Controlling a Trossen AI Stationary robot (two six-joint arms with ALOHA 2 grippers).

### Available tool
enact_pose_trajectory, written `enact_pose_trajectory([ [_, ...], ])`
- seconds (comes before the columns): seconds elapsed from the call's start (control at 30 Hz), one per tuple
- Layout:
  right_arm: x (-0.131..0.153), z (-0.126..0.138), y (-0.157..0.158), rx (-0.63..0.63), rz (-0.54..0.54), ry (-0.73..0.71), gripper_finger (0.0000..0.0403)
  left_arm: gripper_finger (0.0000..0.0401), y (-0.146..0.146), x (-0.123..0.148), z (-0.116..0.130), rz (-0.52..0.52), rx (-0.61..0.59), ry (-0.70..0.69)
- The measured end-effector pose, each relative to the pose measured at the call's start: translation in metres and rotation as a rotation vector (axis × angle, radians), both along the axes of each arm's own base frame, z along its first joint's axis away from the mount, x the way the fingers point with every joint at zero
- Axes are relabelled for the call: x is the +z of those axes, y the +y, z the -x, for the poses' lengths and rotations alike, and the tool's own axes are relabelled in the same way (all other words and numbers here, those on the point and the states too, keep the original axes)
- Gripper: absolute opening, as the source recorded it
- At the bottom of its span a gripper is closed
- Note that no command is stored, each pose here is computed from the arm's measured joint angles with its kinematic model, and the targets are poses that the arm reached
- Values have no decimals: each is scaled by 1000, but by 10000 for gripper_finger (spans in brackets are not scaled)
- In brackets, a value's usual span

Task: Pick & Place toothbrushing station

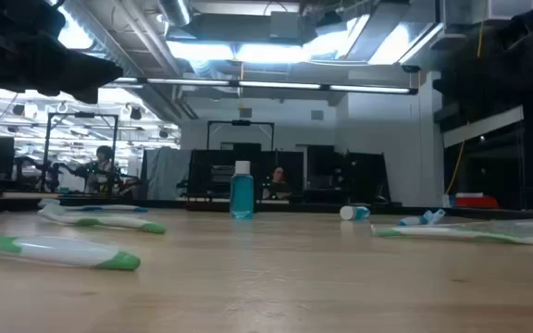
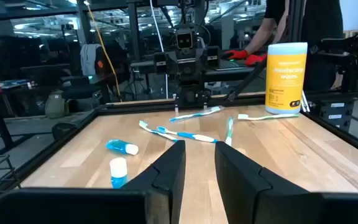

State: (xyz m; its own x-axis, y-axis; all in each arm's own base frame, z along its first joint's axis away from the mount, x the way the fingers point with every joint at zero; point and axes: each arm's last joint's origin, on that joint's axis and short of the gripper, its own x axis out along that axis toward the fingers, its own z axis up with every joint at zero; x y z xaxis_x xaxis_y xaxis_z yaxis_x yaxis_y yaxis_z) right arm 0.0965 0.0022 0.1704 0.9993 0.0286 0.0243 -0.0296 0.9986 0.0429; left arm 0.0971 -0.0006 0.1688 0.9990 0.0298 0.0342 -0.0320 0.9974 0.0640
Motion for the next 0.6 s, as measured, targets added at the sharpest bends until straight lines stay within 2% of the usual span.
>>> enact_pose_trajectory([
  [0.6, 0, 0, 0, 0, 0, 0, 228, 82, 0, 0, 0, 0, 0, 0],
])
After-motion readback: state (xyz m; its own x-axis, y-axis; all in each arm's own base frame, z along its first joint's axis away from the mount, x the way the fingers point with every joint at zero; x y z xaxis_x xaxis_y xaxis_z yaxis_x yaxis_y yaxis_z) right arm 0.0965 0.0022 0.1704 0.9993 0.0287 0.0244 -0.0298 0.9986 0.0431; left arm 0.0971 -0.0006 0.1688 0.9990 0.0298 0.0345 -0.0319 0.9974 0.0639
